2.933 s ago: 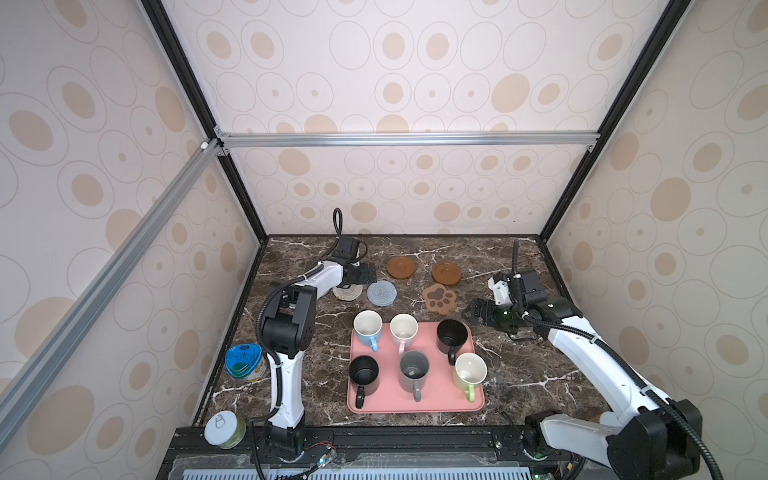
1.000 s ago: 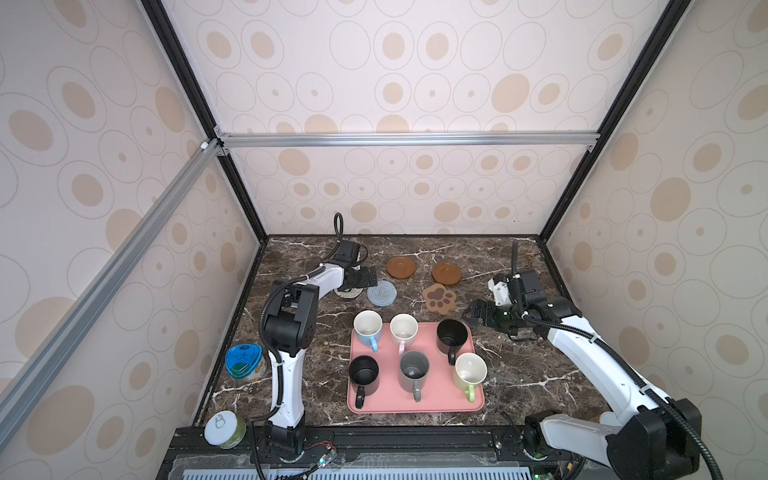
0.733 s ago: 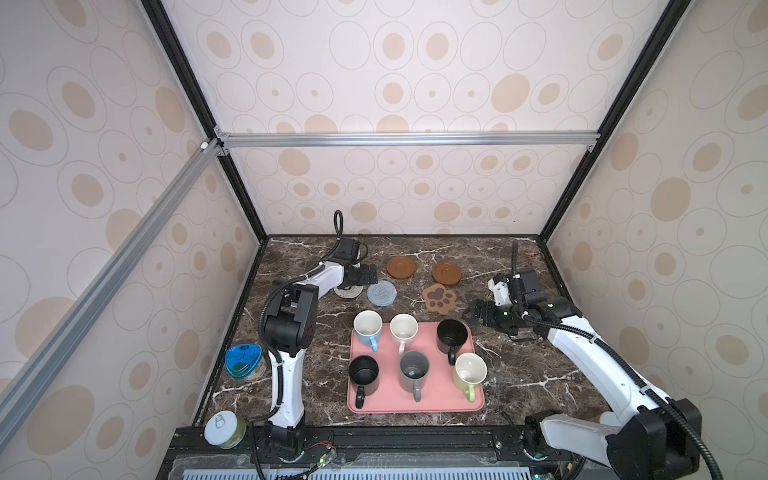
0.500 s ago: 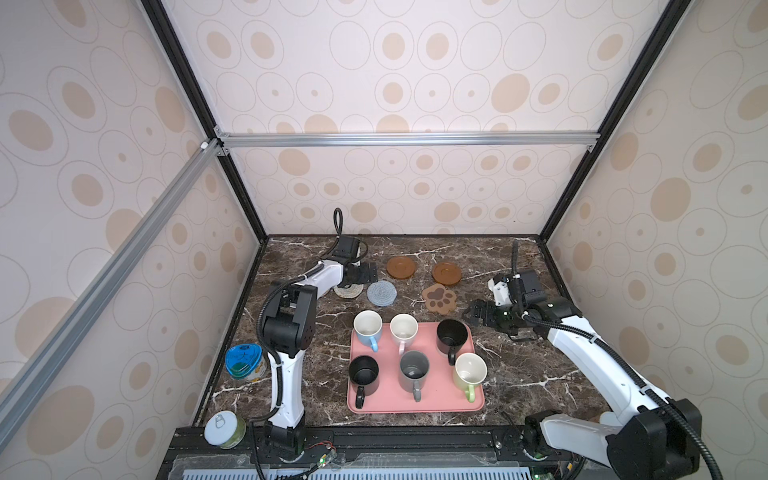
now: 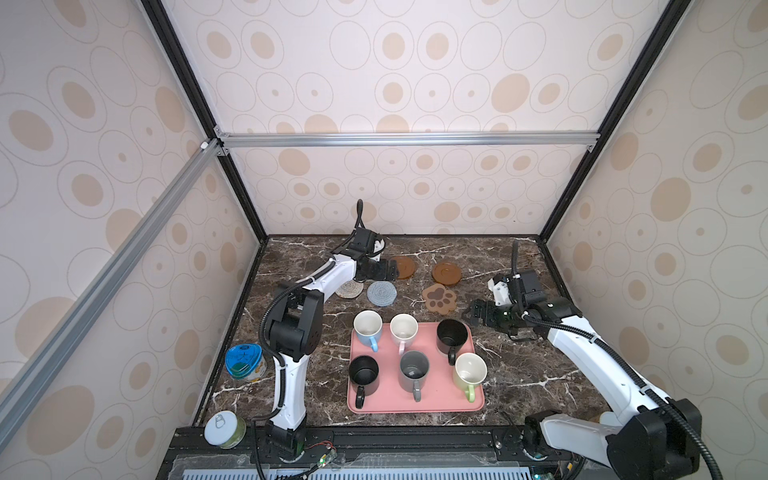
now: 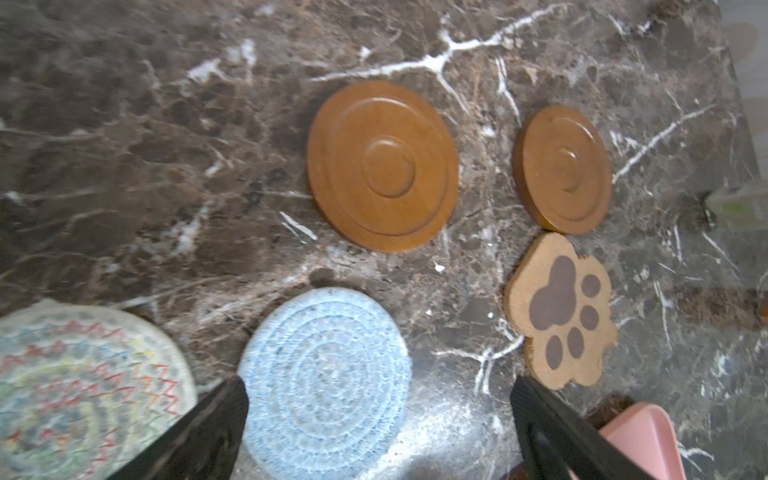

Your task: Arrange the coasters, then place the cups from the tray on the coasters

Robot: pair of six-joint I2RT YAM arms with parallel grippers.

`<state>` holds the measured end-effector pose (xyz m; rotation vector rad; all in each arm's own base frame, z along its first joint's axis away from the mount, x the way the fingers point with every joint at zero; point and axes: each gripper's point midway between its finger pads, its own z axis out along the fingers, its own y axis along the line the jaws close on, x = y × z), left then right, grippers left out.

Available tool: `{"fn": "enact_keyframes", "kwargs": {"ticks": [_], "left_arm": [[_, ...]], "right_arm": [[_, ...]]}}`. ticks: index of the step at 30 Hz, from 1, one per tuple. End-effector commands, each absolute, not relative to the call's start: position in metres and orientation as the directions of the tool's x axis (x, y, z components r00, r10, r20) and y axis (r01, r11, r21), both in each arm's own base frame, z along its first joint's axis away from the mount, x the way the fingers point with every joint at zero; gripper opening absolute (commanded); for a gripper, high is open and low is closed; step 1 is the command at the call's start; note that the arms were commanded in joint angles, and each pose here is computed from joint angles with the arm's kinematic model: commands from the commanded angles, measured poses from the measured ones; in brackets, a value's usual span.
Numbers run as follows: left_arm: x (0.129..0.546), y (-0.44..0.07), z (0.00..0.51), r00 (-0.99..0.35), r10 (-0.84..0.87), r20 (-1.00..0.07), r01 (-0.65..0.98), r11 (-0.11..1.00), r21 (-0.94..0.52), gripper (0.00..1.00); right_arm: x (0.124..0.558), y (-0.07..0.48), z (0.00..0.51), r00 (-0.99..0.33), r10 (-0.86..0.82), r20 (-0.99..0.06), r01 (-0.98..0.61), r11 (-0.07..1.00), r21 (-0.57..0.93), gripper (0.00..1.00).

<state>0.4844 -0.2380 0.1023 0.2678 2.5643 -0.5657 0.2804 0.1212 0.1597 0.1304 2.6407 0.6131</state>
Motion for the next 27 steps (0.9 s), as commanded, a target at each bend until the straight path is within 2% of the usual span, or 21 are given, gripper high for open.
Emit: {"fn": "enact_keyframes", "kwargs": {"ticks": [1, 13, 27], "left_arm": [[0.47, -0.255, 0.091, -0.869, 0.161, -0.467, 0.349, 0.869, -0.35, 1.0], [0.456, -0.263, 0.046, -0.901, 0.212, -0.379, 0.344, 0.881, -0.325, 1.0], [0.475, -0.258, 0.028, -0.905, 0.188, -0.383, 0.306, 0.911, -0.277, 1.0]], "right_arm": [[0.277, 0.123, 0.163, -0.908, 0.174, -0.381, -0.011, 0.9, 0.436, 0.99], [0.271, 0.118, 0.158, -0.907, 0.192, -0.375, 0.012, 0.902, 0.432, 0.99], [0.271, 0.114, 0.157, -0.891, 0.218, -0.398, 0.031, 0.904, 0.426, 0.99]]}}
